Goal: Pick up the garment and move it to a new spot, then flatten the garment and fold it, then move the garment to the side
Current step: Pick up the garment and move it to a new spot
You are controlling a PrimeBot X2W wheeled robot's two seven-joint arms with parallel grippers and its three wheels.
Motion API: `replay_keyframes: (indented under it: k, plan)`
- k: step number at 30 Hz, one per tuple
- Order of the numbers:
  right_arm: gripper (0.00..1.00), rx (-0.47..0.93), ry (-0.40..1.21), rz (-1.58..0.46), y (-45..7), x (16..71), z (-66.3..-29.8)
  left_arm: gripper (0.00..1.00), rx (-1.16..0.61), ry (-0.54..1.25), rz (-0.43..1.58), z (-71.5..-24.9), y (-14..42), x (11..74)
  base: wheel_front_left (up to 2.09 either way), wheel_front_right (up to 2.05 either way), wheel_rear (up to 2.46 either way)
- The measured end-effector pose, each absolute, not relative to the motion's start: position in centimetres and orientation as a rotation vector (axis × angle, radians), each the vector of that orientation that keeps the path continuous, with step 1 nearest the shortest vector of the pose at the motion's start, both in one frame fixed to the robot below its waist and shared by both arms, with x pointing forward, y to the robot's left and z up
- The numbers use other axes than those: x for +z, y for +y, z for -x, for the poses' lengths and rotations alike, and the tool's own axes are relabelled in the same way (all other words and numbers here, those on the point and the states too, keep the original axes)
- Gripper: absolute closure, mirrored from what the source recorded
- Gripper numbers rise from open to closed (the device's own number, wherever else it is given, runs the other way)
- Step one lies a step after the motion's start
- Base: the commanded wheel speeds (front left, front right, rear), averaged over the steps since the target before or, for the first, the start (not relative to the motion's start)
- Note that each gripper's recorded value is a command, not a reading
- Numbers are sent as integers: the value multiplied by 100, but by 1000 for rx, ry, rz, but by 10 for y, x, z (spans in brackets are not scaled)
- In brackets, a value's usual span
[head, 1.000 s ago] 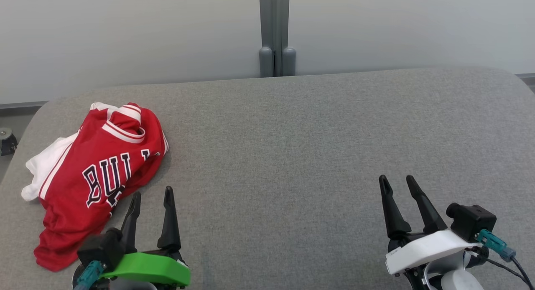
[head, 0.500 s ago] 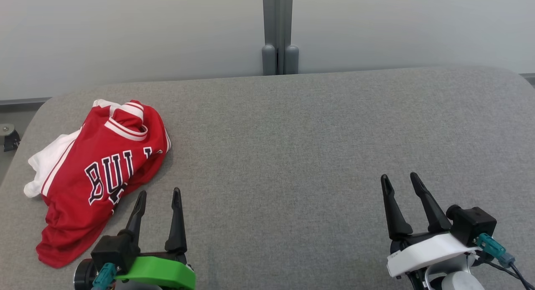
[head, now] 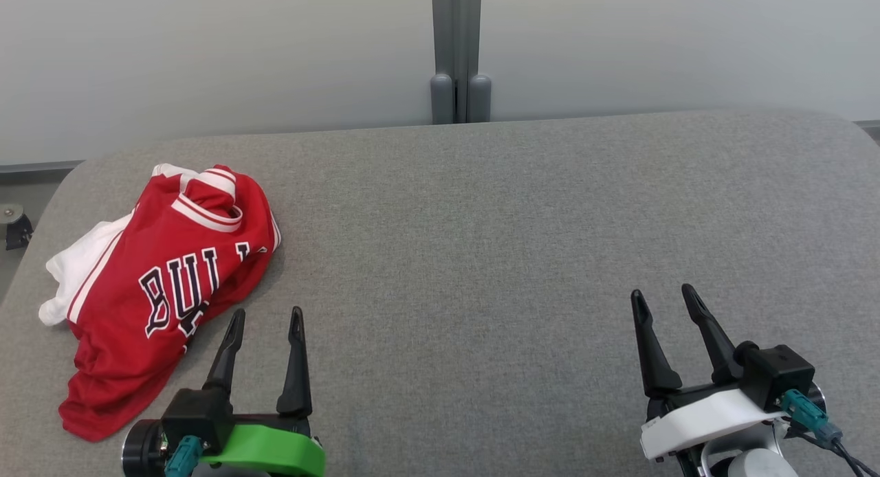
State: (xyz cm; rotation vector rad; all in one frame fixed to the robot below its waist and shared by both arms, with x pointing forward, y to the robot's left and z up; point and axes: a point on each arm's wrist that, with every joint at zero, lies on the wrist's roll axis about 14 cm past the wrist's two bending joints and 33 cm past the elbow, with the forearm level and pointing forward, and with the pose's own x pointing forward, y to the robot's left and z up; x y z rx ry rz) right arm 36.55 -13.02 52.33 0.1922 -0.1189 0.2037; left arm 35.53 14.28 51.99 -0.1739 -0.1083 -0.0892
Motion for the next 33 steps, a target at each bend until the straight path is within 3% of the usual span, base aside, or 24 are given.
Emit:
replay_keyframes:
  k: [22, 33]
  plan:
    - [0, 209, -130, -135, -130, 523, -366, 0, -102, -118, 115, -355, 140, 519, 0, 0, 0]
    - [0, 314, -102, -142, -95, 516, -375, 0, 35, -110, 99, -340, 182, 515, 0, 0, 0]
